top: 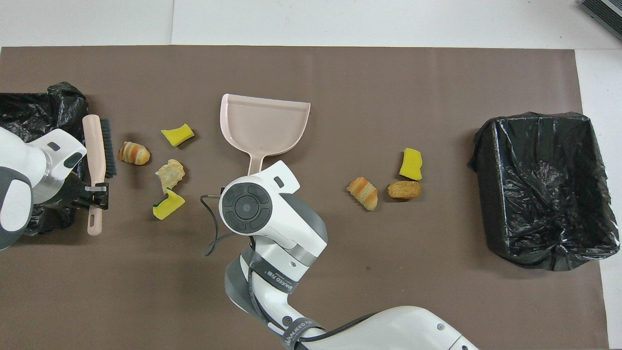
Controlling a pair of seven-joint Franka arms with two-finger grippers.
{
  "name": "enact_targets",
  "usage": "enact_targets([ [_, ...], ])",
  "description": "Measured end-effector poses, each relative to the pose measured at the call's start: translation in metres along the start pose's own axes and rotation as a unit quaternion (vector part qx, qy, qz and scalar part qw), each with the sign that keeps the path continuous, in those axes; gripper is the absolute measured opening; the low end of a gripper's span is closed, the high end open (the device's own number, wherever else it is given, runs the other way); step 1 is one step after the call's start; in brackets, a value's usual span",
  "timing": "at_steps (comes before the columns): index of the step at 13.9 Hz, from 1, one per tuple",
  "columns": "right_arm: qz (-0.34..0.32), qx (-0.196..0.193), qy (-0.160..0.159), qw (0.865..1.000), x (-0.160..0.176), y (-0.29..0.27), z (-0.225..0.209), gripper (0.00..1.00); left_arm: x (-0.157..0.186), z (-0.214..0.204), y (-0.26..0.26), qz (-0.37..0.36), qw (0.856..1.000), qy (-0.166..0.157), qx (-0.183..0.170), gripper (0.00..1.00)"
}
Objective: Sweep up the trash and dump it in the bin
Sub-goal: 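Place the dustpan near the debris while the left gripper sweeps bread inward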
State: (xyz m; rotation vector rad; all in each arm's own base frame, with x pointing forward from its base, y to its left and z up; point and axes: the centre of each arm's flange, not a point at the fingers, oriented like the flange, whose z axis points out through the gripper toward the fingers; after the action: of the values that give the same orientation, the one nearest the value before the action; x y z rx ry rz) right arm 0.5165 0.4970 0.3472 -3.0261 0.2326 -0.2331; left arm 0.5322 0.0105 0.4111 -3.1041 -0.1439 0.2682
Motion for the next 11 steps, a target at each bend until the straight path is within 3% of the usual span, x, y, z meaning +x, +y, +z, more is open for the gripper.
enact_targets([
  [2, -0.008, -0.009, 0.015, 1.000, 0.007, 0.004, -0.001, 0.96, 0.000, 0.006, 0.003, 0.003, 1.000, -0.005, 0.001, 0.26],
  [4, -0.009, -0.011, 0.024, 1.000, 0.014, 0.007, -0.003, 0.89, 0.002, 0.012, 0.005, 0.005, 1.000, -0.005, 0.001, 0.26],
  [6, -0.011, -0.011, 0.029, 0.999, 0.016, 0.007, -0.005, 0.73, 0.010, 0.019, 0.003, 0.002, 1.000, 0.007, -0.001, 0.26],
  [10, -0.018, -0.016, 0.037, 0.999, 0.017, 0.008, -0.005, 0.66, 0.019, 0.026, -0.002, -0.002, 1.000, 0.024, -0.003, 0.26],
  [11, -0.020, -0.016, 0.037, 0.999, 0.017, 0.008, -0.005, 0.59, 0.021, 0.029, -0.002, -0.003, 1.000, 0.024, -0.004, 0.26],
])
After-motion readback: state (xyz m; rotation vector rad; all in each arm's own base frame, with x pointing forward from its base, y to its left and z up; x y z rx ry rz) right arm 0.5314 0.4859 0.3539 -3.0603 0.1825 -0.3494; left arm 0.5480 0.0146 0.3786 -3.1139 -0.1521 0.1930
